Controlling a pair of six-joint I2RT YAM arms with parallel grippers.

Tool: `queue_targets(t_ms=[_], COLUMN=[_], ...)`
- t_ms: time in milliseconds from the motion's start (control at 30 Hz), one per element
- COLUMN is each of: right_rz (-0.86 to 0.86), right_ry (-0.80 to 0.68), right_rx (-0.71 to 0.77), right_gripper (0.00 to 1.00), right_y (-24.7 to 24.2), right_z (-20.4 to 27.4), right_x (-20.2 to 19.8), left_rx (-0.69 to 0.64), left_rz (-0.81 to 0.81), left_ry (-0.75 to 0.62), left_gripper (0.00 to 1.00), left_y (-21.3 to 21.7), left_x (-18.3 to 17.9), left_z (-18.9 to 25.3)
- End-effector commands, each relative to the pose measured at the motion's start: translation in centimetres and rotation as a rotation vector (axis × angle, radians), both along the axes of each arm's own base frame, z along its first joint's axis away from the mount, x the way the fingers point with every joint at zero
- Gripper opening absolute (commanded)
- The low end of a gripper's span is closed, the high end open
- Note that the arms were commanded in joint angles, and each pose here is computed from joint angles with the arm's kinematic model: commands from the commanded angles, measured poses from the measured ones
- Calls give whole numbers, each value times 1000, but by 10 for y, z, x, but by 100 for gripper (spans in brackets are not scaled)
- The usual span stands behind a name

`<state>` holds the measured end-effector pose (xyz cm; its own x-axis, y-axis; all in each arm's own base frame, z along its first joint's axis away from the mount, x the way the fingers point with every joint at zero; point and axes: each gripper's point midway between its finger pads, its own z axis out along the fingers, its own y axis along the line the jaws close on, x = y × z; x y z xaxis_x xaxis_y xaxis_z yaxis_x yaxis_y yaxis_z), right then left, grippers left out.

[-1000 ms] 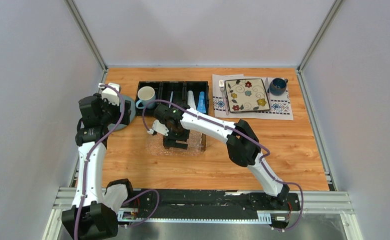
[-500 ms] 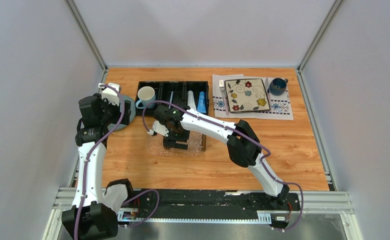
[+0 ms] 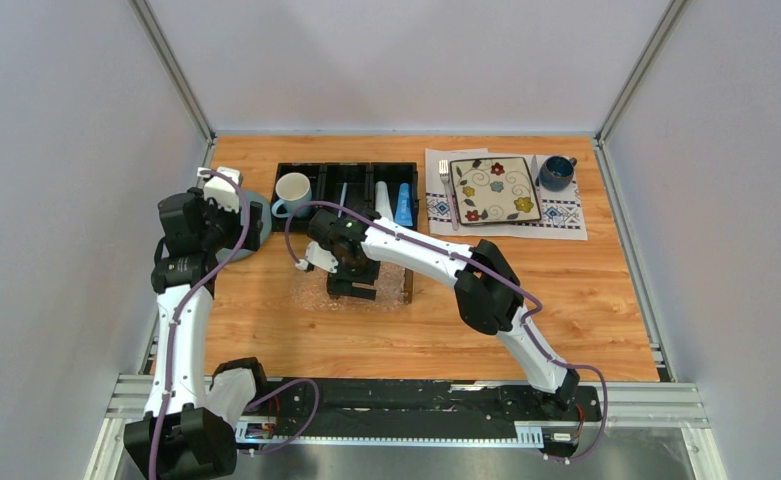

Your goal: Prepare toiletry sets of a toothbrush and toothpaste on the tray

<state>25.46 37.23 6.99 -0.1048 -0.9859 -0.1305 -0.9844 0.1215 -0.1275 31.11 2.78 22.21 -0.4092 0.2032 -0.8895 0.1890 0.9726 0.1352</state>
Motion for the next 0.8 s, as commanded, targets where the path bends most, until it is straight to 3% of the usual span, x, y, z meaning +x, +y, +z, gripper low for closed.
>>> queue_targets(t_ms=[0,267,567,767], right_rz=[-17,-15,-21,-25], right_ry=[-16,-16,-26,-38], right_rx=[30,28,23,21], right_gripper=[55,56,67,80], right_y=[3,4,2,2], right_z=[19,17,18,21], right_x=[-4,-5,-3,-2], left_rx=[14,19,16,20], left_rz=[-22,-24,-28,-30], left_ry=[-38,-41,-41,-42], left_gripper=[98,98,98,98], left_y=[-1,-1,-2,-2], left_x=[0,-2,-2,-3], left_z=[8,7,7,9])
